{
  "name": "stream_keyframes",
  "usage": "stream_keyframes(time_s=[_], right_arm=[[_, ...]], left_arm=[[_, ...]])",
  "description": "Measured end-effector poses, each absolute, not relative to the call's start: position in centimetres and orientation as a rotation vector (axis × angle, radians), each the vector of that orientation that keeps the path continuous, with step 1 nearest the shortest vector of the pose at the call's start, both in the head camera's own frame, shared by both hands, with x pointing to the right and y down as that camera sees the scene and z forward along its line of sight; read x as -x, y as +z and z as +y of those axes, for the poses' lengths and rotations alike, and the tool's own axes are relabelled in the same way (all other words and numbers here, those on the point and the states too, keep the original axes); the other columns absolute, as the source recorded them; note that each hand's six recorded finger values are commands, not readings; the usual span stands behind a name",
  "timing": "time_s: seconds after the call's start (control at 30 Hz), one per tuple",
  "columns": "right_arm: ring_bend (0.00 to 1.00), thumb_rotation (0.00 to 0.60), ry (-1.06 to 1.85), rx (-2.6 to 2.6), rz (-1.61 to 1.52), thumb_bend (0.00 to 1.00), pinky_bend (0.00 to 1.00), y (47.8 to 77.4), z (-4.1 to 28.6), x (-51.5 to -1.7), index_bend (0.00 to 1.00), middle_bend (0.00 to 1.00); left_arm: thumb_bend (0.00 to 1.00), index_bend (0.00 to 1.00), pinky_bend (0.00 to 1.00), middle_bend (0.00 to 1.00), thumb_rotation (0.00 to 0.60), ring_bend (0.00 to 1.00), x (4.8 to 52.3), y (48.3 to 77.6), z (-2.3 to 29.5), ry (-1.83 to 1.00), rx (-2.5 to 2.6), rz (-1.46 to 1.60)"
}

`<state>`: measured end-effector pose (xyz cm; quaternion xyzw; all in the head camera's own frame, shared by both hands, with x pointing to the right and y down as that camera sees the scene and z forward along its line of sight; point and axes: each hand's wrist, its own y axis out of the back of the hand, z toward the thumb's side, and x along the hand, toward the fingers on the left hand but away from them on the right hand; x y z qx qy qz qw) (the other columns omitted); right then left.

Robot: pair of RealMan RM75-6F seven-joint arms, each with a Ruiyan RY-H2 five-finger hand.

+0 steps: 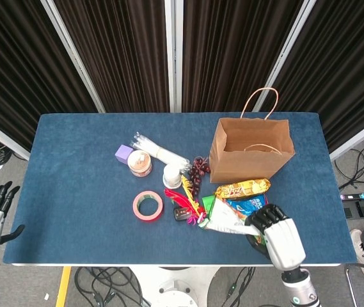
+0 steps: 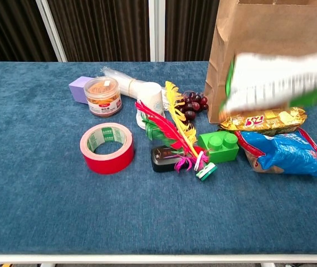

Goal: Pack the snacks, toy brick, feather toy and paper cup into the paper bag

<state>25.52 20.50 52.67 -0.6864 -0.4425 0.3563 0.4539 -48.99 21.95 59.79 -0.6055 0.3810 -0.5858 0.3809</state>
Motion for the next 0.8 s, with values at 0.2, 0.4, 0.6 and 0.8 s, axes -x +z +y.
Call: stream_keyframes(time_s=[0.2, 0.4, 0.6, 0.8], right_arm=[[0.46, 0.600, 0.739, 1.565, -1.131, 0.43, 0.37, 48.3, 15.8, -23.4, 0.68, 0.68], [0.46, 0.600, 0.660, 1.387, -1.159, 0.43, 0.37, 44.9, 11.0, -22.1, 0.68, 0.68], [0.46, 0.600, 0.690, 1.218, -1.186, 0.43, 0.37, 43.5, 6.0, -22.2, 0.68, 0.68], [0.46, 0.600, 0.807, 1.129, -1.180, 0.43, 0.37, 45.1, 2.6, -24.2, 0.68, 0.68]], left_arm=[[0.26, 0.10, 0.17, 0.08, 0.600, 0.02, 49.0, 59.9, 22.0, -1.504, 1.543, 0.966], [0.26, 0.10, 0.17, 0.08, 0.600, 0.02, 49.2, 60.2, 22.0, -1.514, 1.545, 0.965], [0.26, 0.10, 0.17, 0.08, 0.600, 0.02, 49.2, 60.5, 22.0, -1.517, 1.555, 0.962], [0.26, 0.10, 0.17, 0.08, 0.600, 0.02, 48.8, 60.7, 21.8, -1.506, 1.582, 0.960]])
